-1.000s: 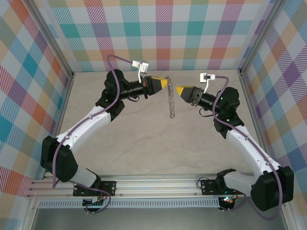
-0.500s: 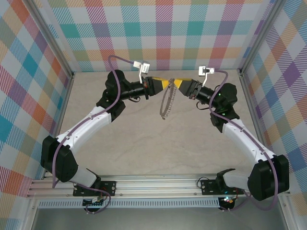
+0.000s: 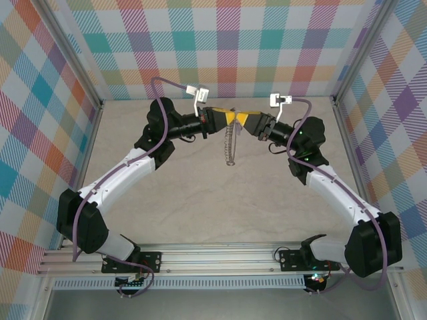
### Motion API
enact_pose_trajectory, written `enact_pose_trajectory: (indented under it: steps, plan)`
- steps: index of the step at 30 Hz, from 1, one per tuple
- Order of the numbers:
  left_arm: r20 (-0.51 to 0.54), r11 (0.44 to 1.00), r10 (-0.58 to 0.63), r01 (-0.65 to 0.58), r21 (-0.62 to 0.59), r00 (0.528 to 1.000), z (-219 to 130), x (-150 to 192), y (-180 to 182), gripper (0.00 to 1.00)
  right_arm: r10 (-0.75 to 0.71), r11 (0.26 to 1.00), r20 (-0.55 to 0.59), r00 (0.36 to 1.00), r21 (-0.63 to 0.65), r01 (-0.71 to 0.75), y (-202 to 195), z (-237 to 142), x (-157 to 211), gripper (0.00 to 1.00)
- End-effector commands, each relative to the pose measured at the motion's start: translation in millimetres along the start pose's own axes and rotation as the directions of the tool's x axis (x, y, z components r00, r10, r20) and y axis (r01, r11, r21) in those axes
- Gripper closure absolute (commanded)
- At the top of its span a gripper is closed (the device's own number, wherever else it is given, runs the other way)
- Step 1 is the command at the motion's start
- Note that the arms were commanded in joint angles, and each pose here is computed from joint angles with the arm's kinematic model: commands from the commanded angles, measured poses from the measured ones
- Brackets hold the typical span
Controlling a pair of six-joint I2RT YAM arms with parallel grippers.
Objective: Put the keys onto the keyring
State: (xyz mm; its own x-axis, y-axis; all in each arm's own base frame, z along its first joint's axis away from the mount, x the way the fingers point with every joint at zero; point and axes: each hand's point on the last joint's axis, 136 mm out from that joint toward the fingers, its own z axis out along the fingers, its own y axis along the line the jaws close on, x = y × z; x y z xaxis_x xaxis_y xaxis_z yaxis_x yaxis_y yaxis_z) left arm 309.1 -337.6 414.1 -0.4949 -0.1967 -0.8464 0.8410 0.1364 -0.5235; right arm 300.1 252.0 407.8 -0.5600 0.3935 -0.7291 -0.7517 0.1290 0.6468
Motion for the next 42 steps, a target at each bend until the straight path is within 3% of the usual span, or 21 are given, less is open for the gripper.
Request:
enact_pose_trajectory:
  steps: [1,8,11,14,22,42]
  plan:
    - [0.045,0.998,0.054,-0.056,0.037,0.998,-2.7,-13.3,-17.7,1.00,-0.041,0.998,0.010,0.999,-0.053,0.042,14.0,4.2,-5.2,0.74]
    - [0.049,0.998,0.056,-0.058,0.033,0.997,-2.8,-13.9,-17.3,1.00,-0.035,0.999,0.011,0.999,-0.039,0.035,9.9,2.0,-0.9,0.78]
    - [0.052,0.998,0.061,-0.062,0.033,0.997,-3.3,-15.3,-18.9,1.00,-0.032,0.999,0.022,0.999,-0.003,0.032,4.9,-2.7,1.5,0.52]
    - [0.050,0.997,0.063,-0.065,0.029,0.997,-4.2,-15.0,-19.2,1.00,-0.054,0.998,0.050,0.997,0.034,0.052,5.2,-11.9,-2.1,0.47]
    - [0.047,0.997,0.068,-0.069,0.034,0.997,-4.5,-14.4,-20.2,1.00,-0.103,0.994,0.096,0.990,0.047,0.099,23.7,-27.7,-15.7,0.50]
    - [0.046,0.997,0.066,-0.068,0.034,0.997,-5.9,-13.8,-22.3,1.00,-0.078,0.995,0.066,0.995,-0.050,0.082,30.3,-9.0,-18.4,0.65]
